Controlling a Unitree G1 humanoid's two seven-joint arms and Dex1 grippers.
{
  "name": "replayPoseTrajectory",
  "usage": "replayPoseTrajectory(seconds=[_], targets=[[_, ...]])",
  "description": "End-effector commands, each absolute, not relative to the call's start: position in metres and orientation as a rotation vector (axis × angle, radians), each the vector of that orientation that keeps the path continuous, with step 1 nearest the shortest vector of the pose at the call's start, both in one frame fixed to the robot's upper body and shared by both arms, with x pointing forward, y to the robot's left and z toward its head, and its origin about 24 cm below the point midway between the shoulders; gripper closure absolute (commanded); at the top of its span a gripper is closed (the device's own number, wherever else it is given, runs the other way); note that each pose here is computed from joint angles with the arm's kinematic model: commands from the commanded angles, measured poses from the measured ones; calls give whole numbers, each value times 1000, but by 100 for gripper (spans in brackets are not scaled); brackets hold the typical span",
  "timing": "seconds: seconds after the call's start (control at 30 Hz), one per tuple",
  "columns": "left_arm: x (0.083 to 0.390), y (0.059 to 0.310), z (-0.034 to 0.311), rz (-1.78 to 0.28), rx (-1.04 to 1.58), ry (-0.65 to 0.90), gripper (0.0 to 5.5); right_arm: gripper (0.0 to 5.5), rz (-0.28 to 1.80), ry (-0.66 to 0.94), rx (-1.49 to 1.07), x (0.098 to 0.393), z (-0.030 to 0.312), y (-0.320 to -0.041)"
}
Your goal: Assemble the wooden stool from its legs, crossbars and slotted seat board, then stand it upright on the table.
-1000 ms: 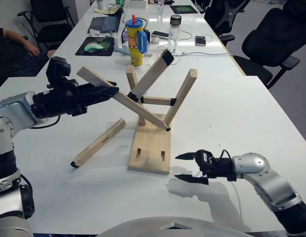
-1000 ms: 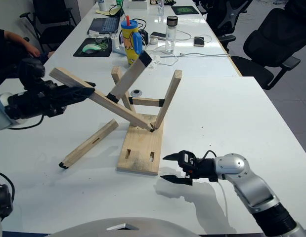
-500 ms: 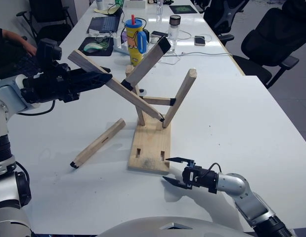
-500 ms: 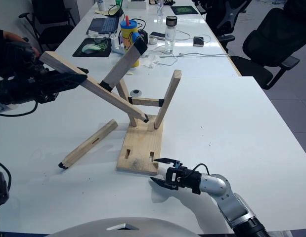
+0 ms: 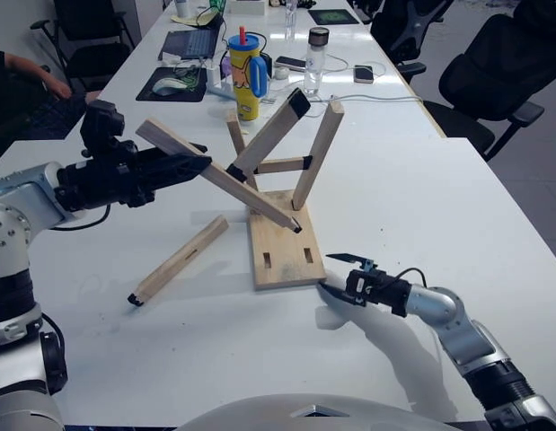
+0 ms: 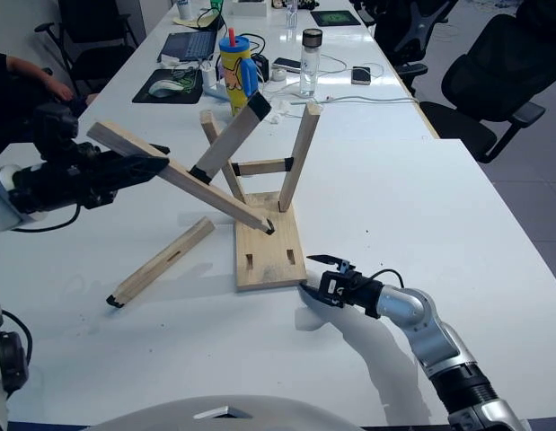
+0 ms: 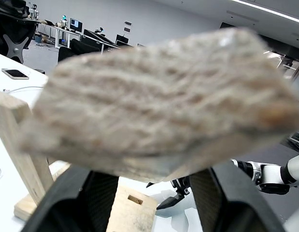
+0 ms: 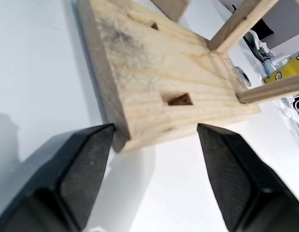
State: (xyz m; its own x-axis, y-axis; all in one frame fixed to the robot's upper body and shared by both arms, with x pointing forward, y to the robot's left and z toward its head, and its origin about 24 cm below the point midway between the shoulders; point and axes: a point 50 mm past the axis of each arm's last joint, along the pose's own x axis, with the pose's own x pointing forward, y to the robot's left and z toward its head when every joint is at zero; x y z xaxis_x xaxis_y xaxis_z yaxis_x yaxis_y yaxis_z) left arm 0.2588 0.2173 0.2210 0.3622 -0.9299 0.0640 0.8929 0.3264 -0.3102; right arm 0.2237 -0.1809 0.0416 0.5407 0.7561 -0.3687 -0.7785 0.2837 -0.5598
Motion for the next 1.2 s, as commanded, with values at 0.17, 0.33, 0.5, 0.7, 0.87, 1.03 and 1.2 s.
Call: replayPoseTrajectory(seconds=[0.17,0.33,0.5,0.7,0.87,1.03,1.2], targets=[[260,217,213,-1150,-183,170,348,233,916,48,-623,231,44,-184],[264,218,208,-1150,-129,195,348,233,884,54,-435,224,49,-186],[274,216,201,-1174,3,253,348,282,768,52,21,228,62,-165],[285,213,202,-1216,105,284,348,286,789,120,78,222,58,-141],[291,206,199,-1261,155,312,348,286,849,240,-19,213,39,-129],[293,197,202,-1316,152,304,348,286,871,390,-102,206,16,-128],[294,197,206,-1324,140,293,348,286,884,500,-179,201,-1,-132]])
